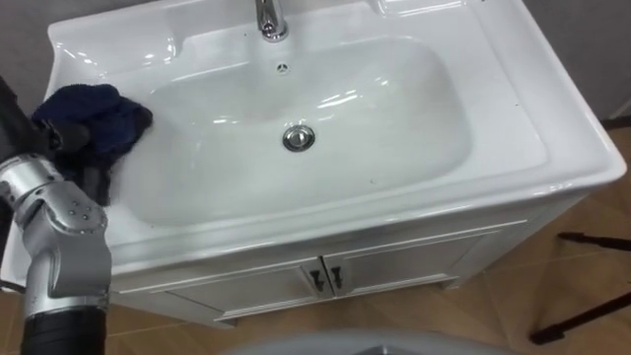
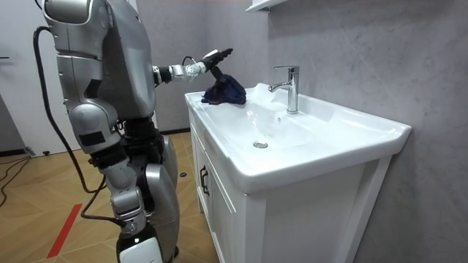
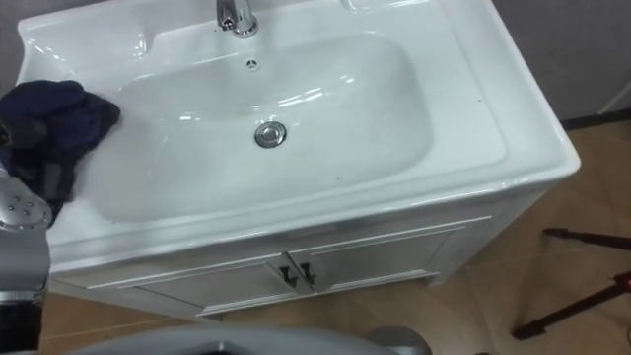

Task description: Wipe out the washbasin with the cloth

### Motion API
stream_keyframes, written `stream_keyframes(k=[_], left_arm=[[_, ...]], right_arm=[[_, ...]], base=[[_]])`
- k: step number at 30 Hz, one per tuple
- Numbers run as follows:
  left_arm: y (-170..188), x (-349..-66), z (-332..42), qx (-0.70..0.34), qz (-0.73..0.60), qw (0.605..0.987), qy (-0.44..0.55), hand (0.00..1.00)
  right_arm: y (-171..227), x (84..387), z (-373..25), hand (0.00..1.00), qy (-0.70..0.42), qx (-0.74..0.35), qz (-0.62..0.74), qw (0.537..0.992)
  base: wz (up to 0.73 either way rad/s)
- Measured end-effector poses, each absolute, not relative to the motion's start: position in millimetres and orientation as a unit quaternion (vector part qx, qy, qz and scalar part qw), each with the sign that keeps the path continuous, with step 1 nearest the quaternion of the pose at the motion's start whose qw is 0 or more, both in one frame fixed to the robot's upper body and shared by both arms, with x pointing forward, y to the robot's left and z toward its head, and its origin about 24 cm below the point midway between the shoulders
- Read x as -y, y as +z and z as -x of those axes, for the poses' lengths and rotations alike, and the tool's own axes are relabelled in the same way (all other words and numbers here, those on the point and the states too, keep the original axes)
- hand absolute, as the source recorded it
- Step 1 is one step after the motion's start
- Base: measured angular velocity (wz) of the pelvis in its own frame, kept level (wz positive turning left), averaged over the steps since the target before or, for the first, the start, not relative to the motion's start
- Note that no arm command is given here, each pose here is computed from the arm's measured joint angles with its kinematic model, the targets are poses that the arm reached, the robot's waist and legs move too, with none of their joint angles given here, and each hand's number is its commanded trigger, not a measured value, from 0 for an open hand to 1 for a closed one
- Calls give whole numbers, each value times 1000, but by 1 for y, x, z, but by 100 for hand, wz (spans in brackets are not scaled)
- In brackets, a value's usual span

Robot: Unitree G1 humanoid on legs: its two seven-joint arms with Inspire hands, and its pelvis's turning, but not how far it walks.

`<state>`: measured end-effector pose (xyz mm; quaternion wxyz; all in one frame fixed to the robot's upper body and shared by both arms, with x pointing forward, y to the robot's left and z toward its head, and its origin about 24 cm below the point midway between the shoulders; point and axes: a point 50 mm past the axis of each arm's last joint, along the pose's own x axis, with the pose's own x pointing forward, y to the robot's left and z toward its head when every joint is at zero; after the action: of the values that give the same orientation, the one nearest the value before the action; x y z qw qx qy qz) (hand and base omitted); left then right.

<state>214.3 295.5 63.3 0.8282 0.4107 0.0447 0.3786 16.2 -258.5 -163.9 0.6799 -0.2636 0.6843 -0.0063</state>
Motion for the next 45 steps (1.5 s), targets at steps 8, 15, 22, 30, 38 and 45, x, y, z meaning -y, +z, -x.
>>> stream_keyframes(k=[8, 15, 22, 30, 38, 45], left_arm=[[69, -288, -218, -18, -214, 902, 374, 0], [61, -286, -219, -34, -39, 932, 358, 0], [63, -296, -215, -32, 9, 923, 383, 0], [92, -319, -198, 41, -66, 863, 500, 0], [106, -326, -187, 89, -138, 807, 568, 0], [109, -338, -171, 109, -142, 752, 634, 0]], right_arm=[[-167, 250, -15, 0, -2, -682, 261, 683], [-168, 247, -11, 0, 5, -691, 257, 676], [-167, 248, -10, 0, 8, -693, 261, 672], [-167, 247, -15, 0, 14, -681, 267, 682], [-167, 248, -12, 0, 2, -677, 264, 687], [-166, 248, 1, 0, -5, -682, 263, 682]], base=[[2], [0], [-1], [-1], [0], [0]])
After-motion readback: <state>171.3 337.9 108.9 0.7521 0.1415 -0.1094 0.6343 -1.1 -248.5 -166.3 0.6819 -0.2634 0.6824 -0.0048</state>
